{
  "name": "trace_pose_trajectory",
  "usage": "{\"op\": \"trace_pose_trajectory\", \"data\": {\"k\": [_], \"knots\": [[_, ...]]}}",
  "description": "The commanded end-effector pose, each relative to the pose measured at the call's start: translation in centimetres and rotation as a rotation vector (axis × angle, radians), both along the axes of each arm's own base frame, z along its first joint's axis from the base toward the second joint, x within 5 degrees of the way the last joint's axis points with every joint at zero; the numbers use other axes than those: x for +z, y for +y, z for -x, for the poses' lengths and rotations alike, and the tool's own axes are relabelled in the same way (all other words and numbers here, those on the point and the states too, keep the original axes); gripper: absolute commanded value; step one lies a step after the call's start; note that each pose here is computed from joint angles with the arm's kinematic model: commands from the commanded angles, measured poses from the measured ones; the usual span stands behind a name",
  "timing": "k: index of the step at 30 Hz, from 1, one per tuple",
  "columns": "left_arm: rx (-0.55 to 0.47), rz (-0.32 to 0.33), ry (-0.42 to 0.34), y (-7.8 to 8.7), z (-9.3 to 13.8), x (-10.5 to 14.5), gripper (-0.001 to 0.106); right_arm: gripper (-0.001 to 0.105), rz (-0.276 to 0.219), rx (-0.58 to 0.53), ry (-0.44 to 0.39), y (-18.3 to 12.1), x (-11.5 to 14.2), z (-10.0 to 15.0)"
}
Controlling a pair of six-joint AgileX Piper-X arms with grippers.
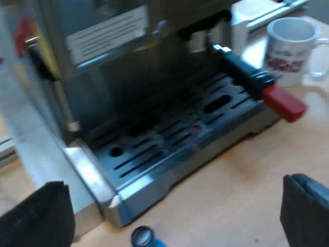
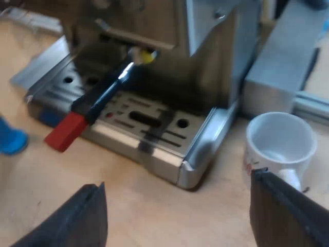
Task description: Grind coffee beans and then tamp
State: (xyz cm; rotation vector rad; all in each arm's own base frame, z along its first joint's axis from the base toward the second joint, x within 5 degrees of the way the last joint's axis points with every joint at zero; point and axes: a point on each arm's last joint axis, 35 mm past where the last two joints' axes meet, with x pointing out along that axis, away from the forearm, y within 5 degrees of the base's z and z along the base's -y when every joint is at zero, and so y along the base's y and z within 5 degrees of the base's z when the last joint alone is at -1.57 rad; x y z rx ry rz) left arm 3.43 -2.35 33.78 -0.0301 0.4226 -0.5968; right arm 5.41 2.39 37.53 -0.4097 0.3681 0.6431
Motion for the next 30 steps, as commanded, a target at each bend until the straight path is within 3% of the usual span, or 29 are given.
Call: {"op": "trace_pose_trajectory", "data": {"k": [1,9,19,23,30], "knots": [[-0.058,0.021,0.0,-0.6,-0.5,0.4,0.083,0.061,0.008,0.077,0.003,0.4,0.1,-0.2],[-0.265,-0.018,0.018,-3.3,-2.5,0.4,0.083,0.061,0.04,0.24,0.017,1.8,0.0,-1.3],[-0.304,-0.065,0.091,-5.4,-4.7,-1.3,0.083,0.061,0.081,0.32,0.047,3.9,-0.4,-2.2],[-0.399,-0.06,0.103,-5.9,-4.7,-2.5,0.083,0.061,0.1,0.323,0.077,4.9,-0.6,-2.3],[-0.404,-0.024,0.043,-6.4,-5.4,-3.5,0.083,0.061,0.128,0.346,0.121,6.7,-1.2,-1.9]]}}
